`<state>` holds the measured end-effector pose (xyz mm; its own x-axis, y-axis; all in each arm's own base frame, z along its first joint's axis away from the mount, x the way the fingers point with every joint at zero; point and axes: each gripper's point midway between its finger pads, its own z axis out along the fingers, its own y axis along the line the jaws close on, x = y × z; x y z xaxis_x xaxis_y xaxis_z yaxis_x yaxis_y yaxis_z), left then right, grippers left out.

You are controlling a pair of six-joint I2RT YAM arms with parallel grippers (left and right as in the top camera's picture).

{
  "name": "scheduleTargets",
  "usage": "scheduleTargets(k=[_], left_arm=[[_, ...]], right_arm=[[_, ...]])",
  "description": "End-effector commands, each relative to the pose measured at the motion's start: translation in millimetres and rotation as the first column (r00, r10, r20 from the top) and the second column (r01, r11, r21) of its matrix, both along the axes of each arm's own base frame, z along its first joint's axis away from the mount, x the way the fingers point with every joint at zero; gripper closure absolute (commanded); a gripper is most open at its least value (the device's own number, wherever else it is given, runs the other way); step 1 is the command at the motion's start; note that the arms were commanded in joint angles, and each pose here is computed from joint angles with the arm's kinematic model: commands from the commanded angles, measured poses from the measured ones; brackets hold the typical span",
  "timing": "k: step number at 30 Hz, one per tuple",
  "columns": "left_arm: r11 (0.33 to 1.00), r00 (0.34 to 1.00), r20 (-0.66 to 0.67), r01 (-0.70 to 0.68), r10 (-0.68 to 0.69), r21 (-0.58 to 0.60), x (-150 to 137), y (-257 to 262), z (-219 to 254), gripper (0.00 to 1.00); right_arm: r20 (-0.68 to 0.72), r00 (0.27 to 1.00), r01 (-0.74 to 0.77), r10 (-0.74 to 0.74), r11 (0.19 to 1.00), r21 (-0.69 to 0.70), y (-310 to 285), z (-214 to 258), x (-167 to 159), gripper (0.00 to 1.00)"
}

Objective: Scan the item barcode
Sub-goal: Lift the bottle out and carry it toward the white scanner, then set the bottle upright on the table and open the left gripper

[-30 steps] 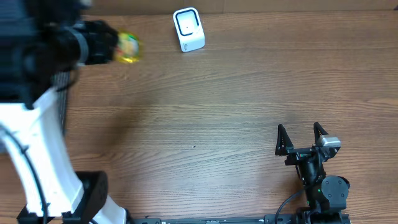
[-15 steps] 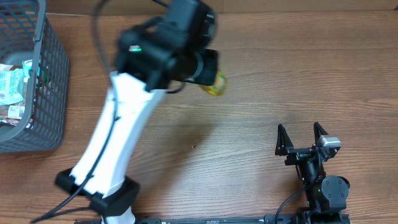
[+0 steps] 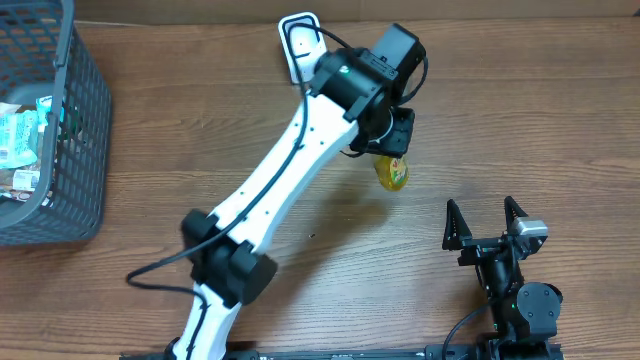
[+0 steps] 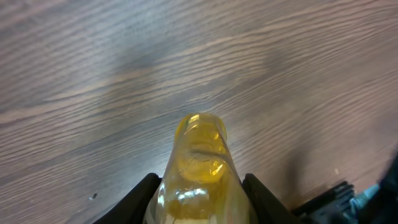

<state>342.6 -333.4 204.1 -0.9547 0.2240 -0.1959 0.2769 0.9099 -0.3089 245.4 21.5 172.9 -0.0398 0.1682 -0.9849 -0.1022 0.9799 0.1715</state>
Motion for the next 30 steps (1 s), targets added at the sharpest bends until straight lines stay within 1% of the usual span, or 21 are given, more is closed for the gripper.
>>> scheduleTargets(k=[1,5,9,12,15,21,30], left_arm=[[1.0,0.999,-0.05,-0.01,0.01,-0.002,1,-8,-18,0.96],[0.997,0.997,-0.034,-0.063,0.065,0.043,11,-9,-34,0.96],[0.981,0.989,0.052,-0.148,0.142,0.124,19,-7,-41,0.96],[0.956,0.969,0.112,-0.236,0.219,0.174,19,-5,-44,0.96],[0.943,0.959,0.146,-0.27,0.244,0.197,13,-11,-48,0.96],[0.932,0.947,0.149,-0.309,0.283,0.191,4,-23,-60,0.96],[0.921,0.938,0.143,-0.339,0.315,0.193,6,-25,-87,0.96]], right_arm=[[0.0,1.0,-0.001,0.001,1.0,0.004,1,-3,0,0.0],[0.0,1.0,-0.001,0.001,1.0,0.004,1,-3,0,0.0],[0.0,1.0,-0.001,0.001,1.0,0.004,1,-3,0,0.0],[0.0,1.0,-0.001,0.001,1.0,0.004,1,-3,0,0.0],[0.0,1.0,-0.001,0.001,1.0,0.003,1,-3,0,0.0],[0.0,1.0,-0.001,0.001,1.0,0.004,1,-3,0,0.0],[0.0,1.0,-0.001,0.001,1.0,0.004,1,-3,0,0.0]])
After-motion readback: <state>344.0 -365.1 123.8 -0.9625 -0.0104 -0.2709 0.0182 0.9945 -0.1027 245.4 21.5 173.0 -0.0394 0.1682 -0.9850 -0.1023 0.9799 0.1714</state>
